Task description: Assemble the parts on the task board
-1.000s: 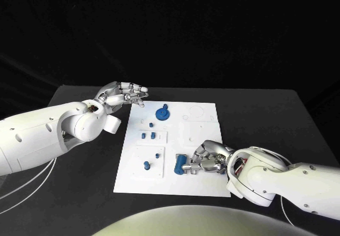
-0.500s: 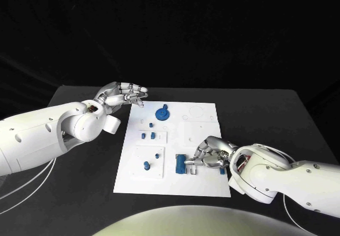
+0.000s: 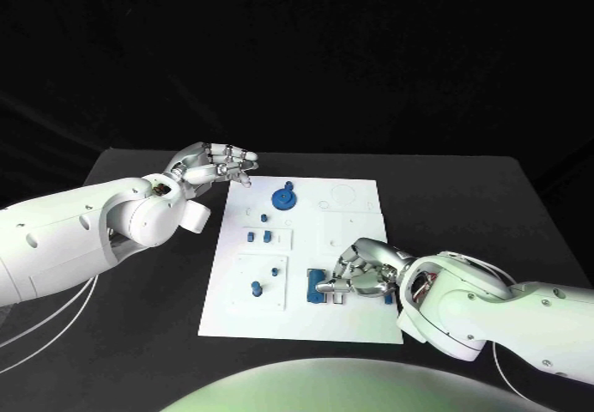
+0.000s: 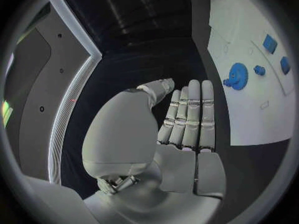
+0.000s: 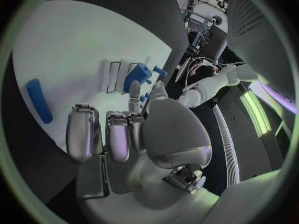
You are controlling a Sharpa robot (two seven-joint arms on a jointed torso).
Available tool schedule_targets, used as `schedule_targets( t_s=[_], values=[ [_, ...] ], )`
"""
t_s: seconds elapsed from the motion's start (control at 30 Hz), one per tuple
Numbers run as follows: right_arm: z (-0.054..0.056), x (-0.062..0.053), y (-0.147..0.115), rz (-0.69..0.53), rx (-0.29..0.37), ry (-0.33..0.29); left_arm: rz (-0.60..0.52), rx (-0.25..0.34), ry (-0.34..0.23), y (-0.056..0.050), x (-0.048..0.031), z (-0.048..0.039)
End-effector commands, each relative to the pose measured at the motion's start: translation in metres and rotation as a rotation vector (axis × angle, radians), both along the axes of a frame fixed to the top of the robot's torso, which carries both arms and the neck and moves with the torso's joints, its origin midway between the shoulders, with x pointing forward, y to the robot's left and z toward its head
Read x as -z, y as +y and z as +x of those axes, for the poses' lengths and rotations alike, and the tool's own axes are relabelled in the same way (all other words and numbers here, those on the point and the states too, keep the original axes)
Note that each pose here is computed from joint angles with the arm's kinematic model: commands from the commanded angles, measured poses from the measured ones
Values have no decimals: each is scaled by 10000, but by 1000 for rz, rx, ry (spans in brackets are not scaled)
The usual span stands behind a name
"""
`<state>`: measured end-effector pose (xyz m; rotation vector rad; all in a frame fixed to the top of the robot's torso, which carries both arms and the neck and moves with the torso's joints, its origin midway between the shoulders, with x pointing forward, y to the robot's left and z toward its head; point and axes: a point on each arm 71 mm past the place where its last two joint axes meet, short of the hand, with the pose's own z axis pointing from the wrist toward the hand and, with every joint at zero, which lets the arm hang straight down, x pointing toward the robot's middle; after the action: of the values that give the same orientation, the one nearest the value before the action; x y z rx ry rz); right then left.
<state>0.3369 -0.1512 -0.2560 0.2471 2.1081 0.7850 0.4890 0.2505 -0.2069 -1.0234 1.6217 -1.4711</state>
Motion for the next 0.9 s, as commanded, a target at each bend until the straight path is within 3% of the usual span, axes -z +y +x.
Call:
schedule_targets(
  t_s=[0.03, 0.9],
  values=[
    [-26, 9, 41, -1, -38, 19, -8, 17, -3, -22, -8, -5],
    [4, 103, 94, -37, -58, 54, -7, 15, -4, -17, -10, -8]
  ],
)
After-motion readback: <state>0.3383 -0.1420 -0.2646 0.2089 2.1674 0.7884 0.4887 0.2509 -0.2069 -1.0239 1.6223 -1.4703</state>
